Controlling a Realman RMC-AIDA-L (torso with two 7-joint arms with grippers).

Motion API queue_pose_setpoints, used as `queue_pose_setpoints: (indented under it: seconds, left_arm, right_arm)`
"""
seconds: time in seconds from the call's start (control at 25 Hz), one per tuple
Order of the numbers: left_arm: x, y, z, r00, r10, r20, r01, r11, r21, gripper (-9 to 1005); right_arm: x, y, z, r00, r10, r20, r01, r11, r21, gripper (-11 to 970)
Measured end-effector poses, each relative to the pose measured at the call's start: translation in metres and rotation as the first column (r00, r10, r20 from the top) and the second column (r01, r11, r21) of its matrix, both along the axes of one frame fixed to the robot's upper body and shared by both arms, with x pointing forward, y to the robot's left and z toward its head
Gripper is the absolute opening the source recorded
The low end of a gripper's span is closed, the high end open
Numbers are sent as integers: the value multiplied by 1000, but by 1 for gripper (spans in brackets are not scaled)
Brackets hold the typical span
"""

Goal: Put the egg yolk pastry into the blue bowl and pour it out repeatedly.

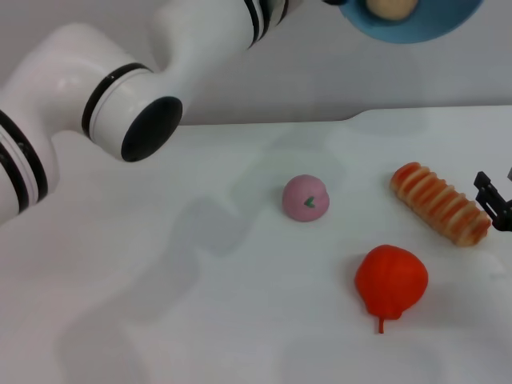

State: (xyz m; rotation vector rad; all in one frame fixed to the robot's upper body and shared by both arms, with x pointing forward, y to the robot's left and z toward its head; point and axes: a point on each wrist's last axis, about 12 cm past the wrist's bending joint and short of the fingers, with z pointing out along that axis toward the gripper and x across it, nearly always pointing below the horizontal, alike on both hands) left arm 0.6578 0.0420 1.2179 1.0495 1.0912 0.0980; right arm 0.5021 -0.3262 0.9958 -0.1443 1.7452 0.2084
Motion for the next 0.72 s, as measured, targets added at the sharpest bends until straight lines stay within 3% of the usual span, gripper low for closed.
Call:
queue_pose_setpoints:
  seconds: [0.24, 0.44, 0.56, 0.72]
  left_arm:
    - [-7, -3, -3, 996, -35, 77, 34, 999, 5, -1]
    - [-8, -8, -5, 997, -49, 60, 47, 998, 37, -1]
    - [-9, -11, -7, 998, -51, 36, 49, 997, 55, -1]
    - [0, -5, -8, 997, 10, -78, -5, 997, 72, -2]
  right_arm:
    - [-4, 1, -3, 1000, -1, -11, 1, 1000, 9, 527]
    - [-6, 1, -4, 1000, -2, -16, 2, 1000, 12, 526]
    - [-7, 1, -5, 1000, -3, -21, 3, 1000, 14, 526]
    - [-8, 2, -4, 1000, 2, -5, -2, 1000, 20, 526]
